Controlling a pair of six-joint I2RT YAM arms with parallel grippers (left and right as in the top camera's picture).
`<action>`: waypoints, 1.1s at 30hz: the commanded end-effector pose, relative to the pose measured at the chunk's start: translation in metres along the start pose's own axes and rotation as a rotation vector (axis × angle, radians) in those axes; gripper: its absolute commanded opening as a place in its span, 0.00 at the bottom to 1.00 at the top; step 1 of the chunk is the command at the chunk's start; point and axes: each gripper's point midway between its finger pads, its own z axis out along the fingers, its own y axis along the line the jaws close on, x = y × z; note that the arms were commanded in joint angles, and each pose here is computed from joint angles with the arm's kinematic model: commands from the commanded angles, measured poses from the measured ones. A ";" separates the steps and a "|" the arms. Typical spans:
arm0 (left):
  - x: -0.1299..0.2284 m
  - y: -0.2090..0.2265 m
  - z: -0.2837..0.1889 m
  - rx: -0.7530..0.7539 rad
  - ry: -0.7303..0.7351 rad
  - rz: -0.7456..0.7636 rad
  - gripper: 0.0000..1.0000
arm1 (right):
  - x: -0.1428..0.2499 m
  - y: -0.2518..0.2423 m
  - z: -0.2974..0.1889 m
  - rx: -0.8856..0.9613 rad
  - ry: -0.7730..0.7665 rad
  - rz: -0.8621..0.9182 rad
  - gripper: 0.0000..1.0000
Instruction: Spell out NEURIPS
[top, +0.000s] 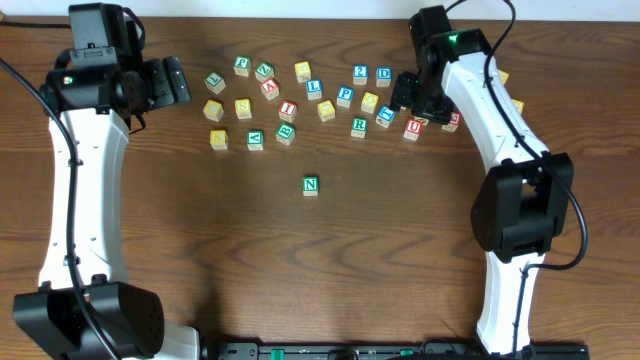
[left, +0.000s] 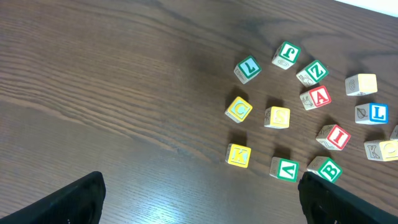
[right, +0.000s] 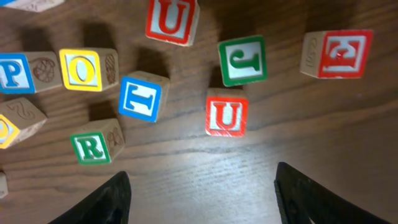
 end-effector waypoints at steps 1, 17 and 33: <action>0.001 0.001 0.003 -0.015 0.008 -0.006 0.98 | -0.002 0.006 0.005 -0.018 -0.006 -0.010 0.68; 0.001 0.001 0.003 -0.015 0.008 -0.006 0.97 | -0.015 0.024 0.004 -0.067 -0.077 -0.121 0.71; 0.001 0.001 0.003 -0.015 0.008 -0.006 0.98 | -0.034 -0.078 0.003 0.014 0.009 0.039 0.70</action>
